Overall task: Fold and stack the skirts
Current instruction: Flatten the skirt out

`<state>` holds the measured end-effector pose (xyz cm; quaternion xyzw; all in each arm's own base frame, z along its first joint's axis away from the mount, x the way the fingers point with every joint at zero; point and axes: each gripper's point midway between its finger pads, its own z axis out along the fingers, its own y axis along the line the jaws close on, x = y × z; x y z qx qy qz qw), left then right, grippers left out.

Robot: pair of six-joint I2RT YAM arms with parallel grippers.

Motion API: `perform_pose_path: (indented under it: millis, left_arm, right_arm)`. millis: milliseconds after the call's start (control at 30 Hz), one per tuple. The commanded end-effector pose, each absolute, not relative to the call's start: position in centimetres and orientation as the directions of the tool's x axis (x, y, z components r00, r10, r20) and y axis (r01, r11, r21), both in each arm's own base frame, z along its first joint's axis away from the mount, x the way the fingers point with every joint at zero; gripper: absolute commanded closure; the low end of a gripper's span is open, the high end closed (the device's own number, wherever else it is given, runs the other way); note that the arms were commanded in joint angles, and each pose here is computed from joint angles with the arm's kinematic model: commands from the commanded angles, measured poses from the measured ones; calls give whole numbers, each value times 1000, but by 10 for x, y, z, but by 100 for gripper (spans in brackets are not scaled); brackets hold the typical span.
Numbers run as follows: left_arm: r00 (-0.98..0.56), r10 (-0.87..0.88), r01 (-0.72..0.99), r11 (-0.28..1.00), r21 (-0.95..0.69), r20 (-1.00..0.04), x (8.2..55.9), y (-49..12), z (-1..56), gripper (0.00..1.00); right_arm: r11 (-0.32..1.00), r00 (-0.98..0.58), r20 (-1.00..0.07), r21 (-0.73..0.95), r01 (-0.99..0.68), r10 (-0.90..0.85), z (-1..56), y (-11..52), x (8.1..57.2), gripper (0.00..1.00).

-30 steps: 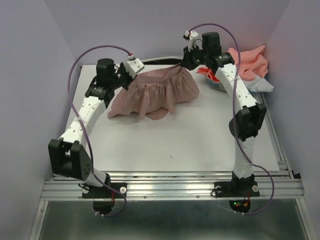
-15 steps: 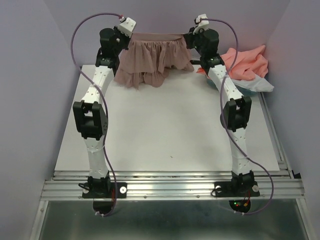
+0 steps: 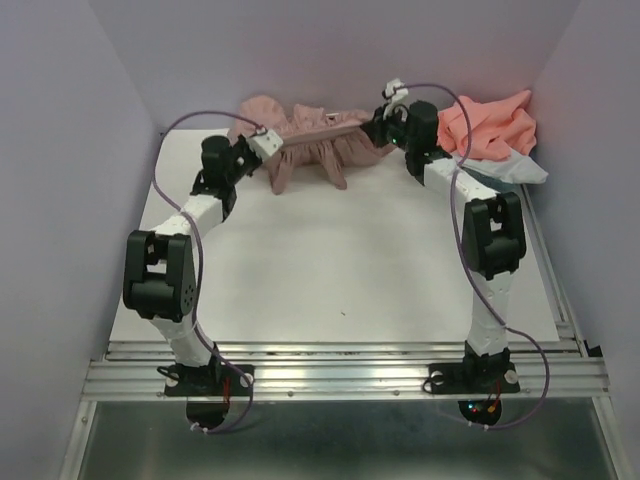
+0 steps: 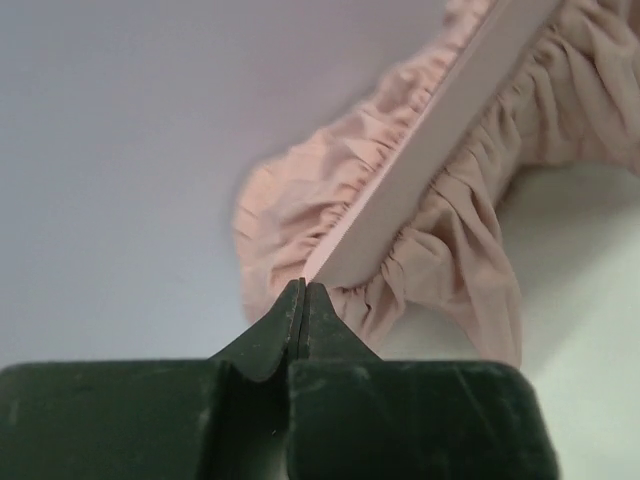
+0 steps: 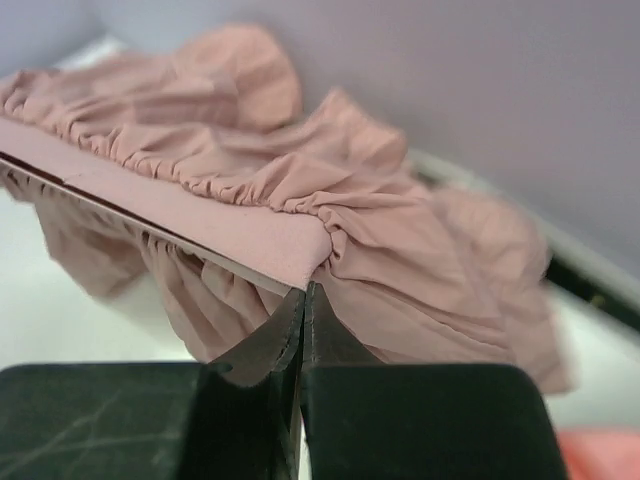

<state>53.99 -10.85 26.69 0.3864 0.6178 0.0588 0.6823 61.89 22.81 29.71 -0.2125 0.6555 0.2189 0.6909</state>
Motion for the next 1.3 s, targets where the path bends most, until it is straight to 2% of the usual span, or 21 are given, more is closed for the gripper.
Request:
perform_pose_path:
  millis: [0,67,167,333,467,600,733,767,800,833,900,1067,1167,1267]
  left_arm:
    - [209,687,468,555,688,-696,501,-105,192,100]
    - [174,700,509,538,672,-693,475,-104,160,100]
    - [143,698,523,549,652,-702,451,-99,147,100]
    - [146,686,531,553,642,-713,415,-96,157,100]
    - [169,691,538,533,653,-703,395,-97,169,100]
    - [163,700,550,520,654,-695,390,-96,178,100]
    - [164,697,640,463,613,-698,376,-106,172,100]
    - [161,687,688,437,580,-708,368,-114,167,92]
    - [172,682,712,413,568,-711,362,-123,165,64]
    - [174,676,727,402,557,-716,359,-129,164,52]
    - [199,666,774,343,532,-719,344,-151,157,36]
    - [293,690,828,163,536,-662,322,-192,129,34]
    - [291,714,858,100,504,-636,328,-208,111,35]
    - [259,743,871,97,482,-617,348,-215,97,37]
  right_arm:
    - [741,-120,-985,-12,-671,-124,198,219,572,99]
    - [727,-213,-965,35,-686,-154,166,215,543,99]
    - [697,-304,-934,91,-711,-187,140,213,509,99]
    - [655,-344,-912,120,-746,-224,148,210,468,99]
    - [640,-385,-890,149,-754,-246,156,208,453,99]
    - [630,-334,-909,111,-769,-248,191,211,462,99]
    - [592,-375,-884,149,-792,-279,190,213,448,99]
    - [580,-400,-870,173,-796,-289,183,213,439,99]
    - [573,-399,-865,169,-802,-303,181,211,434,99]
    - [570,-406,-858,172,-803,-313,177,210,430,99]
    - [567,-440,-830,190,-801,-343,162,205,417,99]
    - [565,-481,-781,204,-800,-398,138,196,396,99]
    - [540,-482,-766,213,-814,-425,130,194,385,99]
    - [536,-477,-759,202,-819,-442,125,192,384,99]
